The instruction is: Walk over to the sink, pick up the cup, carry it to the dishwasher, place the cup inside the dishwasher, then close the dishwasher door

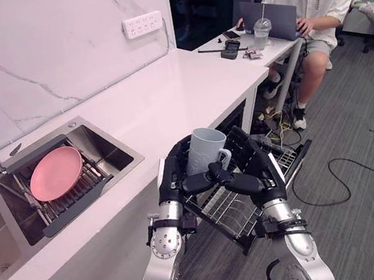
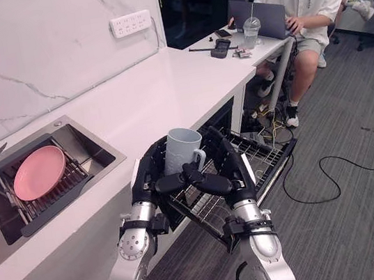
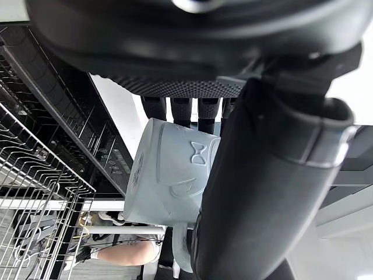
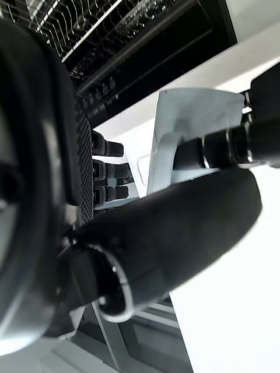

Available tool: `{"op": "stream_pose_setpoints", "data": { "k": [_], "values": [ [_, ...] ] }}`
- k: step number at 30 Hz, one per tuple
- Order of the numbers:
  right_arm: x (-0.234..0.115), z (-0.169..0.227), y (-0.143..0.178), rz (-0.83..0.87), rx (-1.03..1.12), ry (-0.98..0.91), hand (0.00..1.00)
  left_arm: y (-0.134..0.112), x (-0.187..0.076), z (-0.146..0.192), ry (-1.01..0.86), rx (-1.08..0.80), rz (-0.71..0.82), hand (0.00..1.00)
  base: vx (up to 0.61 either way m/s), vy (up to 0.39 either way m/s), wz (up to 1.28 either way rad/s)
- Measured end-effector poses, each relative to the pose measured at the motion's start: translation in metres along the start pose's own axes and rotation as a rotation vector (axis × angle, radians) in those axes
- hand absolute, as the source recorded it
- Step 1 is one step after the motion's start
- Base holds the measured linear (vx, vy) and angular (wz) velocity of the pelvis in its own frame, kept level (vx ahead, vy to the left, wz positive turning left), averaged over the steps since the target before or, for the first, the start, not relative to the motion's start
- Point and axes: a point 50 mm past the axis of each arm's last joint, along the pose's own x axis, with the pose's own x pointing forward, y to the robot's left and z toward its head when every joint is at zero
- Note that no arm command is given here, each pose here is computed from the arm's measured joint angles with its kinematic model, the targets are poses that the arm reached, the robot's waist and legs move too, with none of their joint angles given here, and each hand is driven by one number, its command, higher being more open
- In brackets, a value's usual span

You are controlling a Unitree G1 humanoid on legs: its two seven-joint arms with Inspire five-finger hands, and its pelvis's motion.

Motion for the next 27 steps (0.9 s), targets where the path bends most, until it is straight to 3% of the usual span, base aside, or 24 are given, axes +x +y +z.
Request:
{"op": "stream_pose_setpoints", "data": {
  "k": [9, 26, 27],
  "values": [
    [0.010, -0.005, -0.009, -0.045, 0.017, 0.009, 0.90, -0.009, -0.002, -0.002, 0.013, -0.011, -0.054, 0.30, -0.03, -0.023, 0.15],
    [0.030, -0.006, -0.008, 0.028, 0.075, 0.025, 0.90, -0.002, 0.002, -0.008, 0.049, 0.003, -0.102, 0.30, -0.03, -0.018, 0.06],
    [0.034, -0.005, -0.005, 0.045, 0.076, 0.020, 0.30, -0.008, 0.000, -0.009, 0.055, 0.008, -0.144, 0.30, -0.02, -0.020, 0.09]
  ]
}}
